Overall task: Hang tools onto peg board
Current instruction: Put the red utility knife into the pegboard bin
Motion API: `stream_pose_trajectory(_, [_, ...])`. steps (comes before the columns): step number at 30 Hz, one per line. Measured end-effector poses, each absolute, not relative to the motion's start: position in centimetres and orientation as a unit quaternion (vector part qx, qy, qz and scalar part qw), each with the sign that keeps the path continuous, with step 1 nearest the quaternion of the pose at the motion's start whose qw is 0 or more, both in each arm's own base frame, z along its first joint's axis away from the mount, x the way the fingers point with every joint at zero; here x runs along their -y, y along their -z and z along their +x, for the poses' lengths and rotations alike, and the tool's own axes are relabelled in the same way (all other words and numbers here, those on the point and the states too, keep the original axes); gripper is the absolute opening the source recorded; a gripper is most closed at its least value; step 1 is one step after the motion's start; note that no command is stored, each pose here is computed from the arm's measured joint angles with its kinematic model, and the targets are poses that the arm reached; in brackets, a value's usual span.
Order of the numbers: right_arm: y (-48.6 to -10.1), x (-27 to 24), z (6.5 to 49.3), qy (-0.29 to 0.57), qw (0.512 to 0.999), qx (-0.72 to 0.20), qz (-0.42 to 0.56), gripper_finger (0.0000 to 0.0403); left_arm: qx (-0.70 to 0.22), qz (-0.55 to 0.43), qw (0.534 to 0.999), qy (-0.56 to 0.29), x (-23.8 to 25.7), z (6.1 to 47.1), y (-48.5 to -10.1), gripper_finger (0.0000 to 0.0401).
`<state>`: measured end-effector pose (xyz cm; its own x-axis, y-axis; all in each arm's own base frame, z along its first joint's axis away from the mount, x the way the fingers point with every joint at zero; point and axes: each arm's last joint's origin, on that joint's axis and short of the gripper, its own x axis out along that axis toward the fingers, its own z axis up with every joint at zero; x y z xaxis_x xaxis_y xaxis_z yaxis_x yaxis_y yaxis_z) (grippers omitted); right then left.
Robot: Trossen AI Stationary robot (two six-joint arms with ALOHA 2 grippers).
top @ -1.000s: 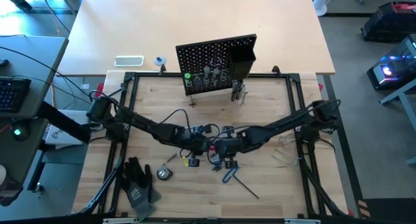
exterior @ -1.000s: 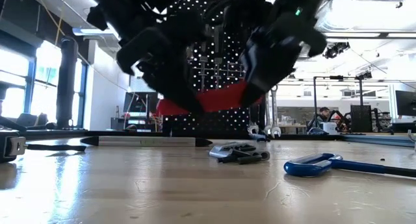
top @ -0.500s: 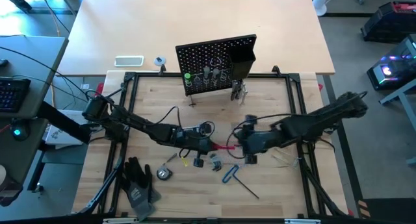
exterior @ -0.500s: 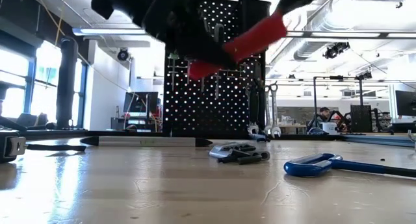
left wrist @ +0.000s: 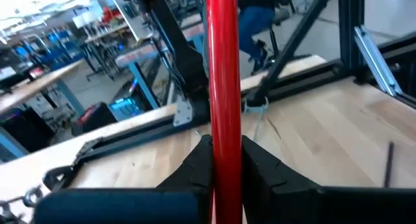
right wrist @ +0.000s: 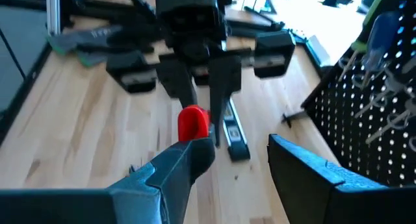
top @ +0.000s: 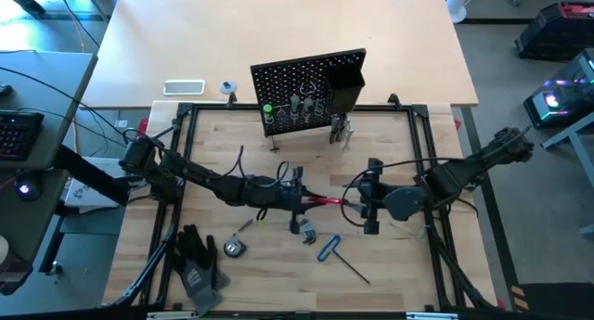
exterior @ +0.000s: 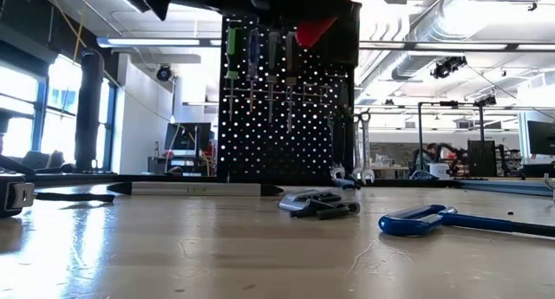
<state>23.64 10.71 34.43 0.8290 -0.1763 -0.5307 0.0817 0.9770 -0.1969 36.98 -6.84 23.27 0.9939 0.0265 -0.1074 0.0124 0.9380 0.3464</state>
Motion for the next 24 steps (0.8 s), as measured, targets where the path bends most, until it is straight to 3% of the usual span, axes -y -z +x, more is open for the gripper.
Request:
stream_pose_trajectory(10, [-35.7,-10.1,22.7,0.079,0.960,-0.255,-0.080,0.0192,-0.025,0.180,0.983,-0.015,6.0,37.2,-23.9,0.0030])
stream_pose_trajectory(24, [-39.1,-8.1,17.7,0.066,0.978,-0.194,-0.034,0.0193,0.034,0.197,0.979,-0.029,5.9,37.2,-25.4,0.0030])
